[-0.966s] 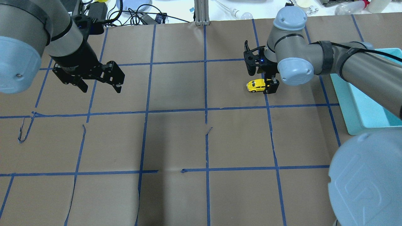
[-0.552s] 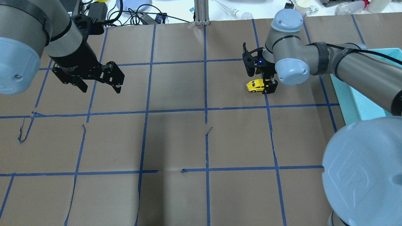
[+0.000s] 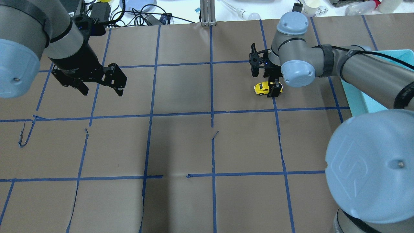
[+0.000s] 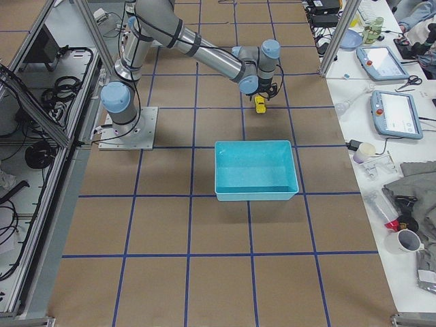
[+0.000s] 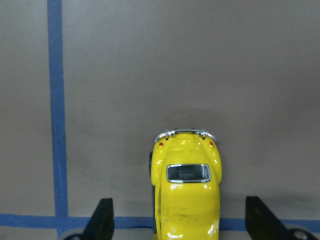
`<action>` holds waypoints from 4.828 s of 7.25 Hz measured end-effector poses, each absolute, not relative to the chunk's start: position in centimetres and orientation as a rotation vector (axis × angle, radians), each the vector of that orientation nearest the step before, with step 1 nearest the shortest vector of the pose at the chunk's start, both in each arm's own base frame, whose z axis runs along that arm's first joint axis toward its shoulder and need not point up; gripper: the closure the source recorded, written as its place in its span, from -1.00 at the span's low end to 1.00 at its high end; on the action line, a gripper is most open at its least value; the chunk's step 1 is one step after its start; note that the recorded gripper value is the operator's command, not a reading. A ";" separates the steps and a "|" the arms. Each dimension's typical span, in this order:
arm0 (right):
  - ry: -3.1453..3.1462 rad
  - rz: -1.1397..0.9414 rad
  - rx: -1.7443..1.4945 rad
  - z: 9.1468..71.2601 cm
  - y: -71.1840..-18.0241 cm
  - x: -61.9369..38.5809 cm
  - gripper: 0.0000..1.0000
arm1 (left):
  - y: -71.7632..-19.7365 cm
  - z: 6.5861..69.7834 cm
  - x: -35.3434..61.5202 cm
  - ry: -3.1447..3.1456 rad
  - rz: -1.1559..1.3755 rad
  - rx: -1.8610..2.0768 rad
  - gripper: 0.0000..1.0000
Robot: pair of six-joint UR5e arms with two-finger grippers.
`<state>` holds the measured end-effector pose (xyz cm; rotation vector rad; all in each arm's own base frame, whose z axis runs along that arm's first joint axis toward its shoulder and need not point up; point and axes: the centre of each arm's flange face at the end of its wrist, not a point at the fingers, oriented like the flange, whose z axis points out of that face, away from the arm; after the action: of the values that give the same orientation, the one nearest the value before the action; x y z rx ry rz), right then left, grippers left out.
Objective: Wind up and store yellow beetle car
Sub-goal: 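Close the right gripper on the yellow car, then carry the car with the right gripper into the light-blue bin, then open the right gripper to release the car in the bin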
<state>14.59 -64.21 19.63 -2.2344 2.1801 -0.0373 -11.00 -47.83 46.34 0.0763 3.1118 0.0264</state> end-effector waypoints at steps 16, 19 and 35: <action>2.329 -0.110 -2.256 36.4 -63.2 -3.2 1.00 | -47.9 46.4 -11.2 3.119 0.014 0.037 -1.00; 2.248 -0.092 -2.322 35.1 -61.4 -13.6 1.00 | -47.8 46.3 -11.5 3.122 0.016 0.034 -1.00; 2.186 -0.024 -2.284 22.5 -55.2 -25.8 -1.00 | -47.5 47.2 -11.3 3.138 -0.008 0.160 -1.00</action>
<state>-25.82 -55.22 22.50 -2.2837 2.1864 -0.0242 -11.30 -47.52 47.19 0.1605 3.1383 -0.0085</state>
